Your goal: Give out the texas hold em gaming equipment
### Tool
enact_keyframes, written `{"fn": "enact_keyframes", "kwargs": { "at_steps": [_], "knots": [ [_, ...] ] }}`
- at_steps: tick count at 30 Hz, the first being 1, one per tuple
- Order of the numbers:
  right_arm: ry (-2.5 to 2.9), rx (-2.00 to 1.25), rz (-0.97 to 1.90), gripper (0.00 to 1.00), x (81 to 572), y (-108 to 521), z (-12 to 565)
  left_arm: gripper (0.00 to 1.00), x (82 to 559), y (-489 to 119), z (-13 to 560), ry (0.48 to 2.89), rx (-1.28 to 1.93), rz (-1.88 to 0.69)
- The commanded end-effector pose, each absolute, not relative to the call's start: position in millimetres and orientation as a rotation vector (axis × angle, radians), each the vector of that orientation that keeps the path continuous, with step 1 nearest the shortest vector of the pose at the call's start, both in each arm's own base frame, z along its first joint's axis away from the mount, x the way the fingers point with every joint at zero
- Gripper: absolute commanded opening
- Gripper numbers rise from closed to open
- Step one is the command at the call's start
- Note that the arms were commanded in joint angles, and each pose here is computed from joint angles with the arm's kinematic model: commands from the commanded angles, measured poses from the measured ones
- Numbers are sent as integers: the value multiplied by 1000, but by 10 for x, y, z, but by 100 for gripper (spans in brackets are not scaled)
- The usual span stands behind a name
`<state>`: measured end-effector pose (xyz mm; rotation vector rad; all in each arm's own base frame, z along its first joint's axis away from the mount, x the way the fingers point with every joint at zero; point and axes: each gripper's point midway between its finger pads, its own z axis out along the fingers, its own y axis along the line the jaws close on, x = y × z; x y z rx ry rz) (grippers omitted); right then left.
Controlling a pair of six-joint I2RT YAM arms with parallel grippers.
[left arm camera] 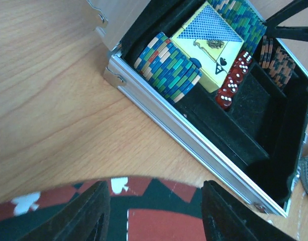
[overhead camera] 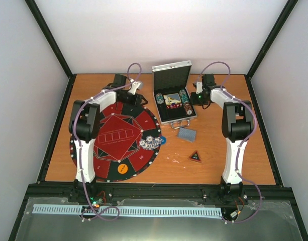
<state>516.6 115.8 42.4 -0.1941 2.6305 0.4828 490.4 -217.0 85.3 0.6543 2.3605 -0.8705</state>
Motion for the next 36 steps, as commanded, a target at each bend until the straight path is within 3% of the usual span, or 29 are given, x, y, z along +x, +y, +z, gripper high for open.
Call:
{"fn": "enact_keyframes", "kwargs": {
  "at_steps": [1,11,21,36],
  "knots": [
    [2707,-71,548,10,4953,1163,293,50,5170,-2340,891,2310,607,-916],
    [2706,3,604,8,4762,1186,268,43,5370,-2605,624,2320,623,-941],
    [2691,86,668,7,4626,1226,292,42,5507,-2853,308,2337,669,-935],
    [2667,188,636,7,4404,1128,306,43,5593,-3241,320,2203,826,-920]
  ]
}}
